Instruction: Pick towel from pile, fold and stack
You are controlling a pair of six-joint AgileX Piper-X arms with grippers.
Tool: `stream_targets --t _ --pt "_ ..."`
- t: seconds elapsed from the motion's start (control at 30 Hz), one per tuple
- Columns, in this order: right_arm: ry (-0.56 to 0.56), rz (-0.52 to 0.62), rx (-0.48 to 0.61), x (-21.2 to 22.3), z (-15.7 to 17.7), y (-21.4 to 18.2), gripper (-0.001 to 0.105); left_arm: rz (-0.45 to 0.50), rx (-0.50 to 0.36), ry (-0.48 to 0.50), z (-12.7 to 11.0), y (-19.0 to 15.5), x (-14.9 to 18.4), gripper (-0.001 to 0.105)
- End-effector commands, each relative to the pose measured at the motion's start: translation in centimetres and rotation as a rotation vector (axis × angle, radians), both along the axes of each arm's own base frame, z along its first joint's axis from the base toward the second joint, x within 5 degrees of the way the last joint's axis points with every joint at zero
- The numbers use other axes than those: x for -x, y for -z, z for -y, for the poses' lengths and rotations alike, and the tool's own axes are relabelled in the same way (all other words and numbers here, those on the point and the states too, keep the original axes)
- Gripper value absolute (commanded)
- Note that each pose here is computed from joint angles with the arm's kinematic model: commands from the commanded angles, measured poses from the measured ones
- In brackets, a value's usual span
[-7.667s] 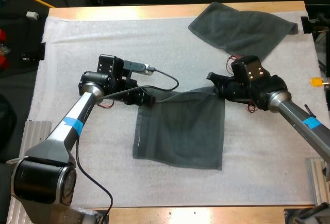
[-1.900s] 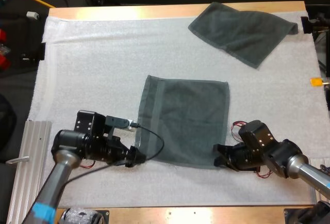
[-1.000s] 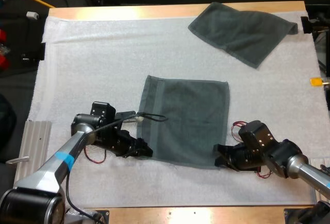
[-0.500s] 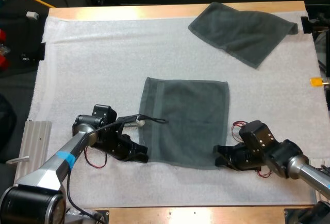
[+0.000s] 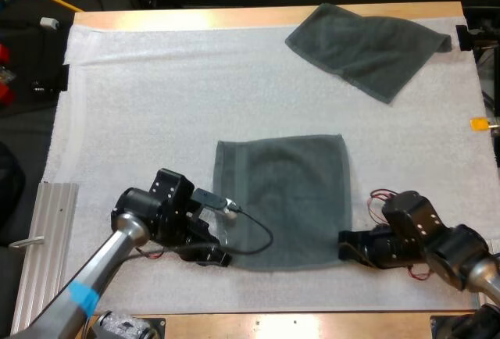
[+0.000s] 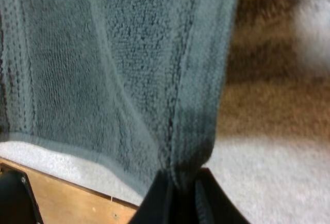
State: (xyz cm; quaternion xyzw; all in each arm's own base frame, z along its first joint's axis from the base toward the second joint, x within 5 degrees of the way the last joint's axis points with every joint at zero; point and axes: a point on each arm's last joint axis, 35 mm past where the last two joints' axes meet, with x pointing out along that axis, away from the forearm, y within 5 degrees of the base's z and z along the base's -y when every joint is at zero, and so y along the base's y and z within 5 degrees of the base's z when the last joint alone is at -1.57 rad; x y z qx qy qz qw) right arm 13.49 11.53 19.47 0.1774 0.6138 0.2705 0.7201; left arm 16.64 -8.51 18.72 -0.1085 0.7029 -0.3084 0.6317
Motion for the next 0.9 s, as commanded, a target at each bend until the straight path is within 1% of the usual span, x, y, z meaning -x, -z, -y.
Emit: stream_targets --t 0.0,0.07,0.17,0.23,0.27,0.33,0.37,0.43,0.47,0.53,0.57,0.63,0.73,0.83,0.87 --pt "-0.015 -0.012 -0.001 0.6 0.4 -0.4 0.0 -0.012 -0.002 0.001 0.0 -0.4 0.5 0.0" --pt "-0.02 -0.013 -0.011 1.2 0.7 -0.9 0.0 -0.016 0.017 0.004 0.1 -0.9 1.0 0.0" --pt "-0.023 -0.01 -0.013 1.7 1.1 -1.3 0.0 0.006 0.026 0.001 0.0 -1.4 1.2 0.0" --pt "-0.019 0.003 -0.025 1.7 1.1 -1.5 0.0 0.002 0.042 -0.027 0.1 -1.3 0.9 0.0" --pt "-0.013 0.001 -0.029 1.6 1.0 -1.5 0.0 -0.004 0.058 -0.03 0.2 -1.3 0.8 0.0" --pt "0.015 0.005 -0.049 1.1 0.6 -1.4 0.0 -0.02 0.147 -0.053 0.6 -1.1 0.0 0.0" --pt "0.026 0.001 -0.054 0.8 0.5 -1.3 0.0 -0.029 0.168 -0.069 0.6 -1.0 -0.2 0.0" --pt "0.095 -0.022 -0.082 -0.2 -0.1 -0.9 0.0 -0.038 0.202 -0.138 0.4 -0.5 -1.5 0.0" --pt "0.103 -0.017 -0.092 -0.5 -0.3 -0.9 0.0 -0.04 0.206 -0.154 0.3 -0.3 -1.9 0.0" --pt "0.161 -0.026 -0.123 -2.0 -0.8 -0.1 0.0 -0.045 0.236 -0.213 -0.3 0.2 -3.5 0.0" --pt "0.174 -0.038 -0.128 -2.3 -0.9 0.2 0.0 -0.049 0.243 -0.228 -0.4 0.2 -3.9 0.0" --pt "0.228 -0.056 -0.175 -3.9 -0.9 0.9 0.0 -0.05 0.274 -0.269 -1.1 0.4 -5.4 0.0" --pt "0.316 -0.082 -0.232 -5.8 -0.4 1.8 0.0 -0.053 0.279 -0.315 -1.9 0.6 -7.3 0.0" --pt "0.381 -0.101 -0.295 -7.4 0.2 2.4 0.0 -0.074 0.272 -0.345 -2.3 1.2 -8.8 0.0" --pt "0.392 -0.11 -0.301 -7.7 0.4 2.6 0.0 -0.078 0.271 -0.349 -2.4 1.3 -9.1 0.0"
